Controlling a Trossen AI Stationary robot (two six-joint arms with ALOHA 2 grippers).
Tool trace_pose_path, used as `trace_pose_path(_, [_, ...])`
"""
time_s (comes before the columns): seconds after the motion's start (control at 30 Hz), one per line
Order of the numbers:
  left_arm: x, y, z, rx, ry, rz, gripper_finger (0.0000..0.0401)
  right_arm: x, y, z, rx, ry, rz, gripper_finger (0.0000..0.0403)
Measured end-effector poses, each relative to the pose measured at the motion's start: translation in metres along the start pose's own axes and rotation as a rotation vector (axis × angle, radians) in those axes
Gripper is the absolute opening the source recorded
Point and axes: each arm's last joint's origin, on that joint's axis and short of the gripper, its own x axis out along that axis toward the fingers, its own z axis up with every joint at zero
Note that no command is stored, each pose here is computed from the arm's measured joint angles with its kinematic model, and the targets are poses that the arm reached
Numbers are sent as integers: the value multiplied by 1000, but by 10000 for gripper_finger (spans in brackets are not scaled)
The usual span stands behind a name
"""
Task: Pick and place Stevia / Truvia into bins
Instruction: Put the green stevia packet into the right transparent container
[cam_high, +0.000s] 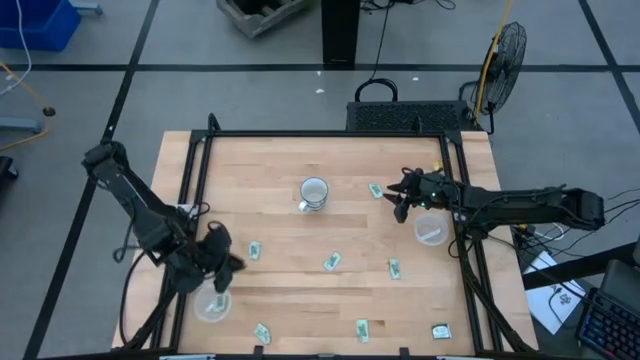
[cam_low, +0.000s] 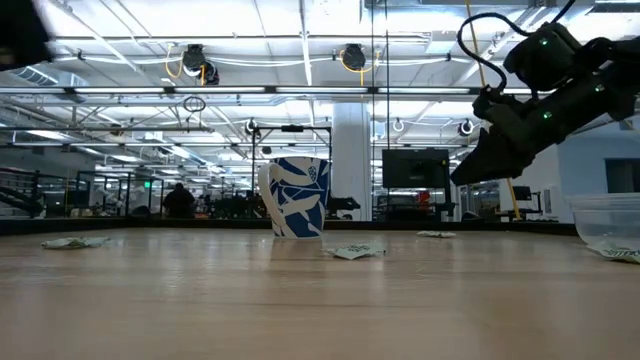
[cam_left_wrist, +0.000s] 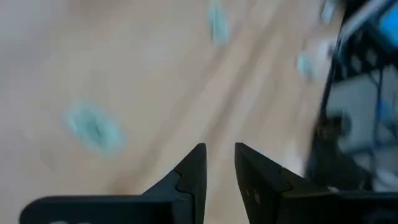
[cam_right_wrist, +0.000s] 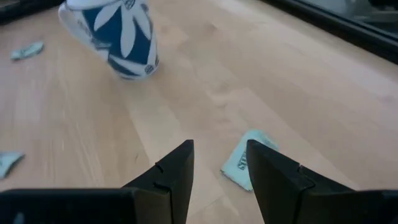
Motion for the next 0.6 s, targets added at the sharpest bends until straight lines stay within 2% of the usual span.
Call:
trace_pose_path(0.07, [-2, 3, 10, 76, -126, 30, 88, 6, 4, -4, -57, 31, 30, 141])
trace_pose_path(0.17, [-3, 8, 22, 164, -253, 95, 88, 15, 11, -10, -207, 62, 57, 141])
trace_pose_path(0.23, [-2, 11, 28, 190, -285, 130, 88, 20, 15, -15, -292, 78, 46, 141])
trace_pose_path(0.3, [1, 13, 33, 202, -289, 153, 88, 24, 16, -16, -341, 68, -12, 141])
trace_pose_path(0.4, [5, 15, 37, 219, -287, 185, 88, 30, 14, -17, -383, 56, -68, 141])
trace_pose_path(0.6, [9, 20, 45, 206, -300, 229, 88, 42, 7, -26, -370, 111, -73, 141])
